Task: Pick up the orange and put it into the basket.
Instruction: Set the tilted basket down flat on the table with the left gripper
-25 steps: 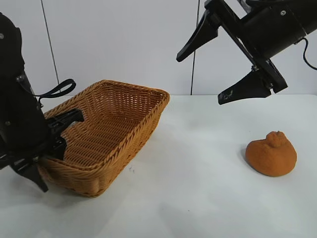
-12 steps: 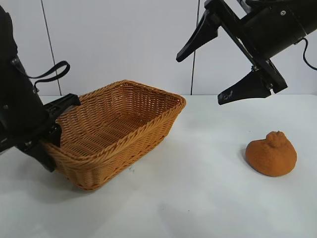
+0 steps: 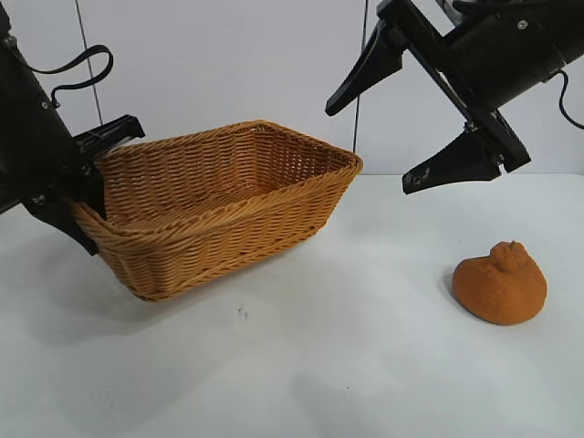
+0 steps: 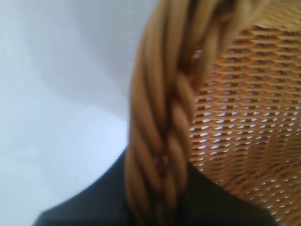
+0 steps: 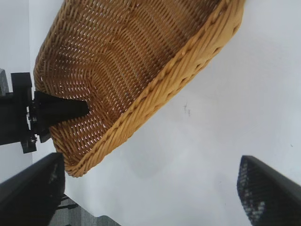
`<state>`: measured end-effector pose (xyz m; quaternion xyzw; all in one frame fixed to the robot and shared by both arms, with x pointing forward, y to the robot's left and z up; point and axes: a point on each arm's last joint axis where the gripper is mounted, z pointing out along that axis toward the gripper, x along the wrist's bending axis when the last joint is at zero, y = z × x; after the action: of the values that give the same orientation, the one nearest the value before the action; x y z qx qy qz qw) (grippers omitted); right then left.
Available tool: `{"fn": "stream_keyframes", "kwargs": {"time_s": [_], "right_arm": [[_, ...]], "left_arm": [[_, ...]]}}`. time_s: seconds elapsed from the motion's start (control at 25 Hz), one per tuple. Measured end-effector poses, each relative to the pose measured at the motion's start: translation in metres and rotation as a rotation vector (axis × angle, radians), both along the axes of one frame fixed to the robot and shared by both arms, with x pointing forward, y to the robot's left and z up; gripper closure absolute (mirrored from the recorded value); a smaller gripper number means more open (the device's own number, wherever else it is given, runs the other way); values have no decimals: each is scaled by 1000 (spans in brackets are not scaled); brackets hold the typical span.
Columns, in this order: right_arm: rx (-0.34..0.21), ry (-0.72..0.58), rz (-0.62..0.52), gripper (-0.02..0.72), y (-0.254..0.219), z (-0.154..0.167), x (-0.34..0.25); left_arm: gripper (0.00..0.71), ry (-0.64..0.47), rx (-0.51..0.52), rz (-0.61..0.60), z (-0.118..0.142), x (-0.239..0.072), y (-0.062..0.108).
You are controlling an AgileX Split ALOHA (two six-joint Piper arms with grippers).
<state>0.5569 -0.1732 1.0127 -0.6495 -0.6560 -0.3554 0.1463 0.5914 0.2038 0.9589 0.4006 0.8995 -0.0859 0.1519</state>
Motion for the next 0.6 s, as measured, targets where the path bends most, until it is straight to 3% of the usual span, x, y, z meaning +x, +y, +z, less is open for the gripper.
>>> {"fn": "stream_keyframes", "kwargs": {"time_s": [0.2, 0.6], "right_arm": [[-1, 1, 1, 21, 0, 0, 0], [-1, 7, 10, 21, 0, 0, -1]], "left_arm": [[623, -19, 20, -105, 4, 2, 2], [623, 52, 42, -451, -10, 19, -5]]}}
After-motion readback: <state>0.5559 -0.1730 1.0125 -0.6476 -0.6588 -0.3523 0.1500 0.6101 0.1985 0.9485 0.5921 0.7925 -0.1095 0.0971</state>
